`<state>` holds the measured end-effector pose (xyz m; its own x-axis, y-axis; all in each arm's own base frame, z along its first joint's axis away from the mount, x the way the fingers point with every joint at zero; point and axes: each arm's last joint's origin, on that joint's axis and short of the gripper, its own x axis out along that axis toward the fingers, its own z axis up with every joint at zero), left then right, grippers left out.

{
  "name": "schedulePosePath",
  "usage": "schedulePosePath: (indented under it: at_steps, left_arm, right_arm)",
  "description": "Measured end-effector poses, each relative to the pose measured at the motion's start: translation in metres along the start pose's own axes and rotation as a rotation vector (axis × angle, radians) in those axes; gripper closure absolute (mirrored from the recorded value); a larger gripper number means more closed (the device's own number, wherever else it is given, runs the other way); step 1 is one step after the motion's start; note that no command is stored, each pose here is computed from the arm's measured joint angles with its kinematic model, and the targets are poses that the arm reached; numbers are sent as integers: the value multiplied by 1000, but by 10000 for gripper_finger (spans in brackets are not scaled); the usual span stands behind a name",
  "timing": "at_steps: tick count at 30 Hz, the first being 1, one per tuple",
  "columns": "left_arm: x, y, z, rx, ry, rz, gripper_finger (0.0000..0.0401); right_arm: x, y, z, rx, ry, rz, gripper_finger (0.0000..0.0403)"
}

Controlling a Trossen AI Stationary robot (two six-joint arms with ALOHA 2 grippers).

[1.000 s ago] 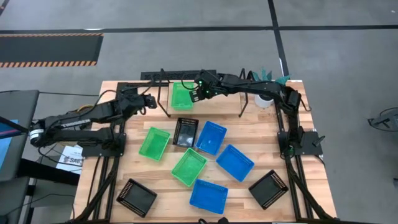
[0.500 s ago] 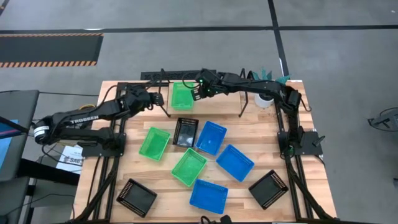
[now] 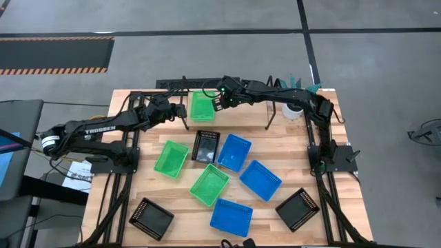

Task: Stack baskets on shelf by color
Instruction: Put the right green bin on the shelf, then stack the left green bin on the other green bin on the shelf

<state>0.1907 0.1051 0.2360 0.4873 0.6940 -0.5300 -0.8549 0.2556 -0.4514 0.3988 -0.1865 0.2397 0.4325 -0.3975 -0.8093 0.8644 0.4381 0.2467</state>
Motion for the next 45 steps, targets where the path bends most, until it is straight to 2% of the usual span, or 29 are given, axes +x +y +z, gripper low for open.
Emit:
schedulePosePath:
  at_steps: [3, 9, 22, 30, 34, 40, 45]
  left_arm:
    - [0, 0, 0, 0, 6, -4, 397]
    - [0, 0, -1, 24, 17, -9, 397]
    - [0, 0, -1, 39, 24, -16, 397]
    - [0, 0, -1, 83, 29, -22, 397]
    - [-4, 1, -1, 103, 64, -43, 397]
    - [-20, 12, -3, 137, 163, -36, 397]
    - [-42, 21, -10, 122, 314, -71, 397]
  right_arm:
    - [10, -1, -5, 6, 26, -21, 287]
    - [31, 3, -12, 14, 49, 11, 287]
    - [33, 12, 2, -17, -71, 128, 287]
    - [34, 10, 4, -37, -78, 127, 287]
    - [16, 9, 9, -38, -73, 154, 287]
    - [-38, 6, 17, -48, -83, 167, 287]
    - [-91, 6, 16, -65, -98, 198, 287]
